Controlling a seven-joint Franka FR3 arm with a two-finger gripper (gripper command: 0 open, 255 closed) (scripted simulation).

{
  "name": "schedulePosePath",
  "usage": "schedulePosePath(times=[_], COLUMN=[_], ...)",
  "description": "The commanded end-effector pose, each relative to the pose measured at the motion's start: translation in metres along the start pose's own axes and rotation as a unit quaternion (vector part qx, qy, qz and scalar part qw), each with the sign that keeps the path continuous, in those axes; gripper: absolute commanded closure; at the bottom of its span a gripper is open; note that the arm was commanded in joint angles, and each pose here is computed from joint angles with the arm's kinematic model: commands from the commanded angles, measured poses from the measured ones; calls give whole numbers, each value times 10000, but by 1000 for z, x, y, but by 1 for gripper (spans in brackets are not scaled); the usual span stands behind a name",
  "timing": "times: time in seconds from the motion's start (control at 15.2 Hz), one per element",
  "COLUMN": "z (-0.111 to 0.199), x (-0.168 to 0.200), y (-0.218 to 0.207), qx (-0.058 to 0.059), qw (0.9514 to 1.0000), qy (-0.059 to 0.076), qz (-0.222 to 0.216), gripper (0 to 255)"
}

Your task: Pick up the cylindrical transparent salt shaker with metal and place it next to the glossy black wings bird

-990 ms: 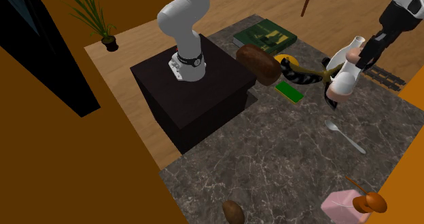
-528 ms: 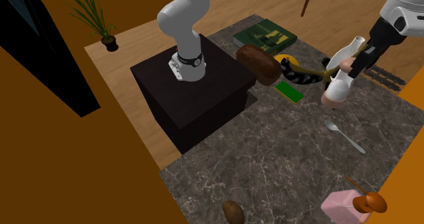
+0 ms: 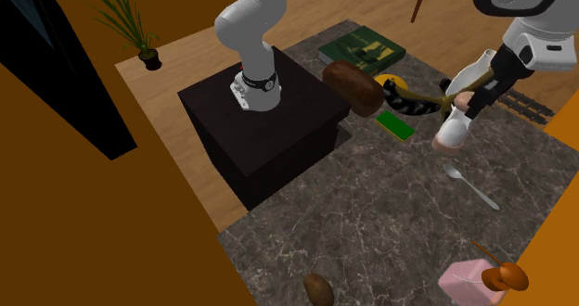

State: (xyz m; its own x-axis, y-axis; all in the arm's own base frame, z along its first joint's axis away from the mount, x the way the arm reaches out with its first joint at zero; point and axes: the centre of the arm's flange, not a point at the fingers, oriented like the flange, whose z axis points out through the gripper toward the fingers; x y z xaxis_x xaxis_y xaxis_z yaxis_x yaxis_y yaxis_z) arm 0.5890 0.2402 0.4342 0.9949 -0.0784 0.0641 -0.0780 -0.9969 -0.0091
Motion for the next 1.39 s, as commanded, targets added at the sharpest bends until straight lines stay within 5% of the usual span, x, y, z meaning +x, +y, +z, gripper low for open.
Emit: schedulePosePath(times=[0.0,1.32], z=[10,116], x=[-2,-8], y=[-1,0], qx=[3,3], qw=[10000,10000], qy=[4,4], qz=[1,1], gripper=[255,255])
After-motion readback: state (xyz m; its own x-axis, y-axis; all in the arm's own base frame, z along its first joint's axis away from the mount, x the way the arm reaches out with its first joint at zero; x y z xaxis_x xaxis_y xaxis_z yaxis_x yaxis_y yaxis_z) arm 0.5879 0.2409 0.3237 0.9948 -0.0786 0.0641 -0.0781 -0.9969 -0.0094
